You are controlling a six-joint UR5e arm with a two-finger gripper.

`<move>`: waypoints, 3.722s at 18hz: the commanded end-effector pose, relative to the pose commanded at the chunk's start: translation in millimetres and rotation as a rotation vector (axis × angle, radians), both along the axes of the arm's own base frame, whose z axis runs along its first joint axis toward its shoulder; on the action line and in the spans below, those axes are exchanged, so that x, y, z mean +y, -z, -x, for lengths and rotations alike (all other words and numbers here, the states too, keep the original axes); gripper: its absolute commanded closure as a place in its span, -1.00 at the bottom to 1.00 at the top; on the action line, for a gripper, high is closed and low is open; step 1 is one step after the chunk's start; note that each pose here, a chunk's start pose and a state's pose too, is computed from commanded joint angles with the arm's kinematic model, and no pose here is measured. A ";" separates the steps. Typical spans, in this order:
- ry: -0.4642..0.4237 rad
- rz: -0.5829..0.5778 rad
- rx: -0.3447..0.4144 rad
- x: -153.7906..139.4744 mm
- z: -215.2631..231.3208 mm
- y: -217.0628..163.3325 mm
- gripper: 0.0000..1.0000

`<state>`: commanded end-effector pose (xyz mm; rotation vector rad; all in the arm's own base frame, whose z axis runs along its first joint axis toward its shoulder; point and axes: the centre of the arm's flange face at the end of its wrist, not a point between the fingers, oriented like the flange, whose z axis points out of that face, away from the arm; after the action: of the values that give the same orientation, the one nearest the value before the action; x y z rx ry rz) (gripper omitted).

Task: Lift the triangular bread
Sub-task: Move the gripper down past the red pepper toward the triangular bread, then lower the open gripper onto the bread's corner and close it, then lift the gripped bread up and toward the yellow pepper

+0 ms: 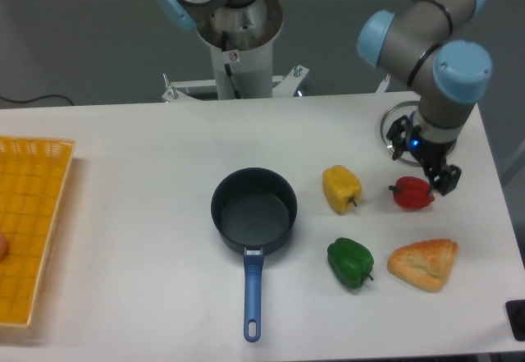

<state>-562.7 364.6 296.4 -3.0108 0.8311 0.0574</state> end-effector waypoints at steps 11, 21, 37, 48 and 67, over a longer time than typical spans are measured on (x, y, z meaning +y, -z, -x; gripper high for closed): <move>0.000 -0.042 0.045 21.3 54.2 31.8 -0.99; -0.001 -0.053 0.073 34.3 87.6 64.3 -0.99; 0.027 -0.036 0.055 43.2 84.5 99.3 -0.40; 0.056 0.034 0.076 42.1 73.5 91.3 0.88; 0.079 -0.004 -0.024 38.8 -6.2 -14.8 0.89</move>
<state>-556.5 403.4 311.2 -2.9653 0.9448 0.0210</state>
